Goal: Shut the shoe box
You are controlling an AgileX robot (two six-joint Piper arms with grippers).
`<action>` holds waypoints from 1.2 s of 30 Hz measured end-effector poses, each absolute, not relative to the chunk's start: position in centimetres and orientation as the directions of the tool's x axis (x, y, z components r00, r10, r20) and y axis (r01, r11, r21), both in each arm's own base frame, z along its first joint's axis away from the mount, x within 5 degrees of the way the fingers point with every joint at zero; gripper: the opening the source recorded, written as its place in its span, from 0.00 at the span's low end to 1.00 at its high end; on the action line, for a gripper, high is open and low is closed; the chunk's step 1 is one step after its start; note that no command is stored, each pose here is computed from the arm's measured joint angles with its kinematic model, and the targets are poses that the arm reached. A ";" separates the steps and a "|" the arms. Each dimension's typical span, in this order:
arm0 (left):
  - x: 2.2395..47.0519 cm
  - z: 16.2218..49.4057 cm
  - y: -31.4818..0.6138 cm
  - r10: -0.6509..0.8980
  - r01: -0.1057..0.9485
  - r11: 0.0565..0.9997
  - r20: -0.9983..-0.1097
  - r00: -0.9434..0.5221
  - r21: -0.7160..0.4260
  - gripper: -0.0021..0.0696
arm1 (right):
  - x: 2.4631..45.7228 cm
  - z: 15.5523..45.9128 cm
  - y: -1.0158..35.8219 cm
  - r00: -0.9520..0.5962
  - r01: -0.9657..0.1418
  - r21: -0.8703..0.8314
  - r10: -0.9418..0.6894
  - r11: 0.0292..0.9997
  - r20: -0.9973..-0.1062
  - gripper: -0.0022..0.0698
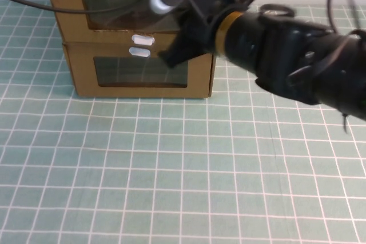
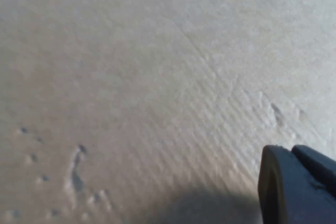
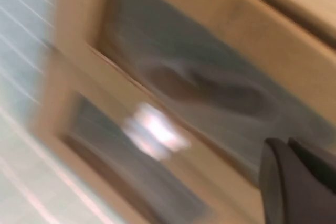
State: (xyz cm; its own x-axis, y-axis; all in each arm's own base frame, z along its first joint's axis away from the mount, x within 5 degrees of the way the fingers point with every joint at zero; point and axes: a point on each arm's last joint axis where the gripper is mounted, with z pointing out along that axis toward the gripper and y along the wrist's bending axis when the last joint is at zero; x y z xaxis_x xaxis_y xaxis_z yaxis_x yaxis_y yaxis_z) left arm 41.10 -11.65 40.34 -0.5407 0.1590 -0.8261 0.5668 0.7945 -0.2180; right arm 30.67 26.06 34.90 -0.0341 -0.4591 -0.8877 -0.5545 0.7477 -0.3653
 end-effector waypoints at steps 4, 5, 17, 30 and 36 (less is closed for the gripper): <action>40.2 41.5 -11.1 0.201 0.566 0.811 -0.838 -0.507 -0.148 0.02 | 30.2 35.5 23.6 -0.095 -0.423 -0.599 -0.690 0.680 -0.717 0.01; 40.0 41.9 -11.0 0.207 0.565 0.814 -0.842 -0.499 -0.135 0.02 | 30.1 35.4 23.0 -0.139 -0.407 -0.625 -0.721 0.666 -0.678 0.01; 32.0 49.4 -9.6 0.227 0.595 0.802 -0.894 -0.387 -0.054 0.02 | 27.7 32.5 21.6 -0.515 -0.684 -0.221 -0.675 0.695 -0.529 0.01; 20.2 53.6 -7.5 0.291 0.628 0.778 -0.888 -0.356 0.003 0.02 | 23.7 43.0 17.9 -0.360 -0.506 -0.049 -0.262 0.861 -0.895 0.01; 15.1 51.5 -6.3 0.250 0.581 0.814 -0.905 -0.344 0.003 0.02 | 20.9 46.4 12.5 -0.324 -0.258 -0.090 -0.174 0.962 -0.930 0.01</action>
State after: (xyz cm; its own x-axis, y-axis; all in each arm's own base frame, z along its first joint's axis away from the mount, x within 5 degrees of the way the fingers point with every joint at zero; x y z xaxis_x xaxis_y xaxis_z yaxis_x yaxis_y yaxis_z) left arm 15.09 -6.27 51.55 -0.3442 0.2496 -0.9051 0.5814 0.8136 0.0033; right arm 20.88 12.47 46.38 -0.3244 -0.1735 -0.9299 -0.2579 0.9620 -0.0895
